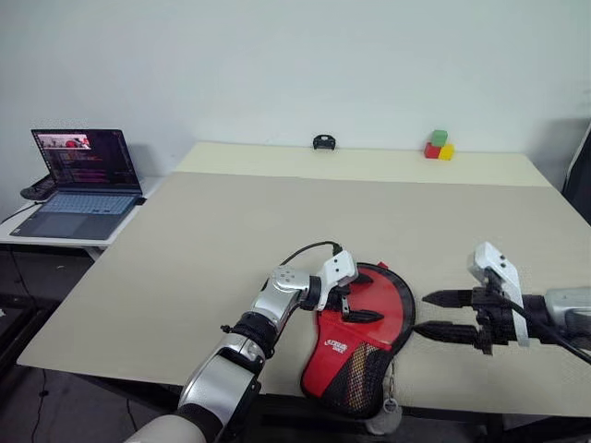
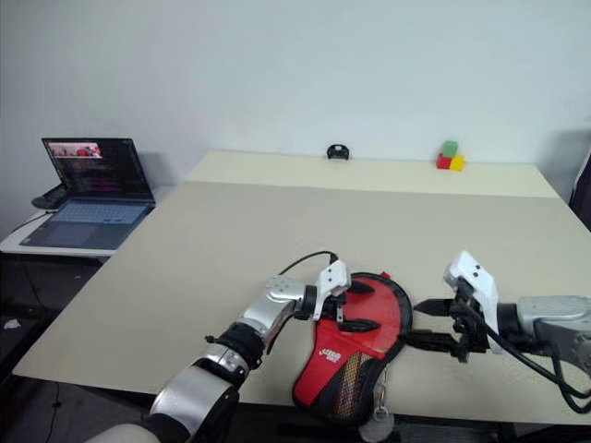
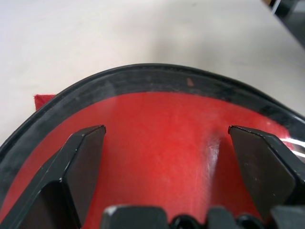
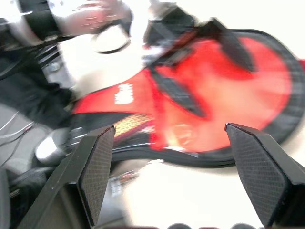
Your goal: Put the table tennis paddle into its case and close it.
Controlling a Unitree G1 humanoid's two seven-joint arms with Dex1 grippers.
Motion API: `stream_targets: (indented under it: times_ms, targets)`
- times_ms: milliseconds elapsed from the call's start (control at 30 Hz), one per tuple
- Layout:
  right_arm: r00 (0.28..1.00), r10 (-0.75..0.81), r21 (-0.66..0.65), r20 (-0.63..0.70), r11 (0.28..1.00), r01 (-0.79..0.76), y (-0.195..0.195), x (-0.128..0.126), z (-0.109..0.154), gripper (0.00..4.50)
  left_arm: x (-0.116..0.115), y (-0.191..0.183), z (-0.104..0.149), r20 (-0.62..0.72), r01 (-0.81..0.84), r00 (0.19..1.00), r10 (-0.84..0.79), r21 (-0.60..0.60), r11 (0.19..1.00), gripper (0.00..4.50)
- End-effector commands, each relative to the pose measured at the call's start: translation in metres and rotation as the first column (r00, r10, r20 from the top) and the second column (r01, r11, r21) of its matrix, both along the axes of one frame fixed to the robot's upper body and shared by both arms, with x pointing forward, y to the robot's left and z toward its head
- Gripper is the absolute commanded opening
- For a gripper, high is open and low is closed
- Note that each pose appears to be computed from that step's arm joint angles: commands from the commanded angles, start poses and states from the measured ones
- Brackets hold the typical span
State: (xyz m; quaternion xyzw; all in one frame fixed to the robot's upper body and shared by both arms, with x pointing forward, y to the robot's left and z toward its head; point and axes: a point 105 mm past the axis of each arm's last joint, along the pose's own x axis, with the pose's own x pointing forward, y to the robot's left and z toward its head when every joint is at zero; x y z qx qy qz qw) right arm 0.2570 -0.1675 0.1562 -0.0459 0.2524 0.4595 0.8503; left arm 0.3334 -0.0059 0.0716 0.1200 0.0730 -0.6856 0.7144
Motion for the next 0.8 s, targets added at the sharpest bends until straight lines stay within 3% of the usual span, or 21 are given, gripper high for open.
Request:
stream_targets:
  times_ms: [33, 267, 433, 733, 800]
  targets:
    - [0.99, -0.102, 0.051, 0.1, 0.994, 0.097, -0.004, 0.036, 0.007, 4.0, -0.013, 0.022, 0.021, -0.031, 0.059, 0.998, -0.061, -0.047, 0.997, 4.5]
    - [0.967, -0.207, 0.096, 0.147, 0.976, 0.194, -0.005, 0.075, -0.007, 4.0, -0.02, 0.064, 0.073, 0.048, 0.037, 0.998, -0.034, -0.064, 0.997, 4.5]
    - [0.964, -0.233, 0.093, 0.13, 0.971, 0.222, -0.004, 0.084, -0.027, 4.0, -0.012, 0.096, 0.07, 0.068, -0.098, 0.993, 0.099, -0.012, 0.995, 4.5]
    - [0.968, -0.24, 0.094, 0.079, 0.968, 0.232, -0.009, 0.079, -0.044, 4.0, -0.016, 0.108, 0.067, 0.066, -0.18, 0.981, 0.18, -0.001, 0.984, 4.5]
    - [0.968, -0.243, 0.091, 0.065, 0.967, 0.237, -0.011, 0.077, -0.046, 3.45, -0.016, 0.109, 0.067, 0.069, -0.19, 0.979, 0.19, 0.0, 0.982, 4.5]
